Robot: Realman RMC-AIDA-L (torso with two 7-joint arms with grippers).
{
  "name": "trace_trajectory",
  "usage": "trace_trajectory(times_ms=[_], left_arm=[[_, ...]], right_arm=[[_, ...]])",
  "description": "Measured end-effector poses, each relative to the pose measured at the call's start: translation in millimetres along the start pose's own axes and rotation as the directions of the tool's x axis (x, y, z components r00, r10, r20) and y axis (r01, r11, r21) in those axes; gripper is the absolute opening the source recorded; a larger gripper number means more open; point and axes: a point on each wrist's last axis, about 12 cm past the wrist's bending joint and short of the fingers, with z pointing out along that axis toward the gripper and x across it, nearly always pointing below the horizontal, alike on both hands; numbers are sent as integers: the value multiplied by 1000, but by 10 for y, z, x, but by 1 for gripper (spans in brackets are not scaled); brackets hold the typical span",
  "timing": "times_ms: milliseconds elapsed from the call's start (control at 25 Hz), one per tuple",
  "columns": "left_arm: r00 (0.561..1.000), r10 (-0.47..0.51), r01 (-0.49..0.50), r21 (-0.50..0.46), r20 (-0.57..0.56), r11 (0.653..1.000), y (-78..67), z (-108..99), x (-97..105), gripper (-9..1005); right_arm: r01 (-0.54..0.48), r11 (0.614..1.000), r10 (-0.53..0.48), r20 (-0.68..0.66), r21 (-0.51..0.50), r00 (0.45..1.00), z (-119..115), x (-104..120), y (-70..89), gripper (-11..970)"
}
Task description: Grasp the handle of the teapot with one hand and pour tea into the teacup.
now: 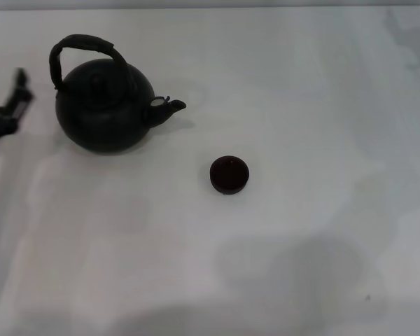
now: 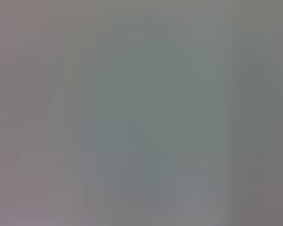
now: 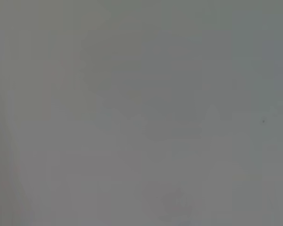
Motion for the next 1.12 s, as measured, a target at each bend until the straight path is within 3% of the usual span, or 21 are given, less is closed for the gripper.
trace_trajectory(times_ms=[40,240,440,640,1120], left_arm=[[1000,-19,20,-72,11,997,102,-39,-7,836],[997,-65,69,-216,29,974,346,-56,-20,864],[996,-69,81,-284,49,955,452,-14,-47,864],[994,-82,101,-325,74,940,497,40,-79,864],[993,-80,103,-314,85,944,486,113,-109,864]], right_arm=[[2,1000,-2,0,-1,1000,-5,4,-1,856],[1,1000,-1,1,-2,1000,-66,50,-15,856],[-7,1000,7,7,0,1000,-120,75,-46,856],[-10,1000,9,4,2,1000,-142,96,-57,856],[-20,1000,20,-7,14,1000,-172,138,-78,856]])
